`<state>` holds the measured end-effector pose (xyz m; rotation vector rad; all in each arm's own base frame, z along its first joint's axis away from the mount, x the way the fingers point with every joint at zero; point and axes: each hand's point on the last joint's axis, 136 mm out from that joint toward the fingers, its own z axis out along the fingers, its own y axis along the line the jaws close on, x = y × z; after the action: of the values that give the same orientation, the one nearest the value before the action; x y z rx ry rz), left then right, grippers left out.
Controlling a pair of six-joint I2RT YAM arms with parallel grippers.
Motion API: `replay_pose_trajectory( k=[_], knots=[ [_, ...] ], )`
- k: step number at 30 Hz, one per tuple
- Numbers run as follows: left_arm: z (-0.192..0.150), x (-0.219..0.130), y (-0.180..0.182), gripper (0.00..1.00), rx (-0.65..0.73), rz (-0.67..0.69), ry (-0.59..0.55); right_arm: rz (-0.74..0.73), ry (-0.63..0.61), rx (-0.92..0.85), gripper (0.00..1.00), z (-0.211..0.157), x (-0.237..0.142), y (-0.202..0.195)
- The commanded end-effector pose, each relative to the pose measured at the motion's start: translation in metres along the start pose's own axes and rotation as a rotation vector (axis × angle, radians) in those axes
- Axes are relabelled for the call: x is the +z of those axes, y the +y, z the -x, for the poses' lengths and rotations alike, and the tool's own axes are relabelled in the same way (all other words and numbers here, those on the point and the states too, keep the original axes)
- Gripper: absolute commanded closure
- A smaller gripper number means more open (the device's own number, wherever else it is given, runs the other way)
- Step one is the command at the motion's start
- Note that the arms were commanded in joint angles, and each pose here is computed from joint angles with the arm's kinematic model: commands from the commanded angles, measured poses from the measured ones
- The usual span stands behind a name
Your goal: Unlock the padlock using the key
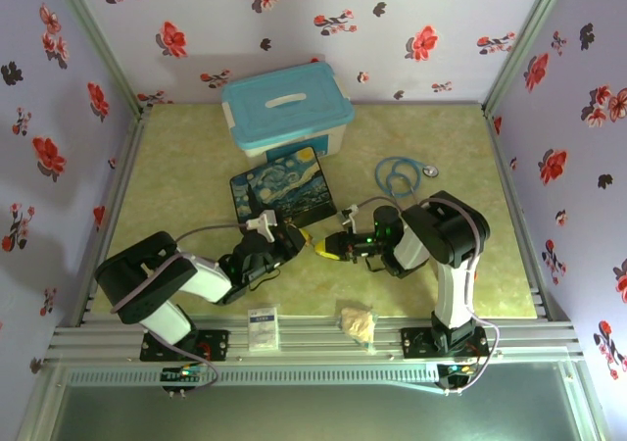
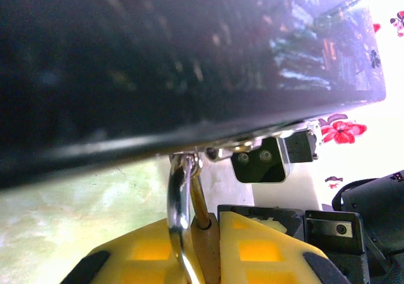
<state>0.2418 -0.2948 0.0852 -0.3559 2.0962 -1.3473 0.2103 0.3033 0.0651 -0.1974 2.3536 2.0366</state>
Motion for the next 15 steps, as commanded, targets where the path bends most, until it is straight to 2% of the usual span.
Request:
replay_pose_trajectory(
  k=[1, 6, 11, 15],
  knots=[
    [-0.016, 0.001, -0.068, 1.00, -0.035, -0.238, 0.119, 0.062, -0.067, -0.117, 1.00, 0.025, 0.004, 0.036],
    [-0.015, -0.003, -0.071, 1.00, -0.030, -0.246, 0.116, 0.093, -0.090, -0.147, 1.00, 0.036, -0.001, 0.056],
    [-0.013, -0.005, -0.080, 1.00, -0.027, -0.270, 0.118, 0.082, -0.085, -0.086, 1.00, 0.043, 0.003, 0.044],
    [-0.017, -0.003, -0.078, 1.00, -0.024, -0.249, 0.144, 0.094, -0.102, -0.081, 1.00, 0.048, 0.004, 0.053]
  ],
)
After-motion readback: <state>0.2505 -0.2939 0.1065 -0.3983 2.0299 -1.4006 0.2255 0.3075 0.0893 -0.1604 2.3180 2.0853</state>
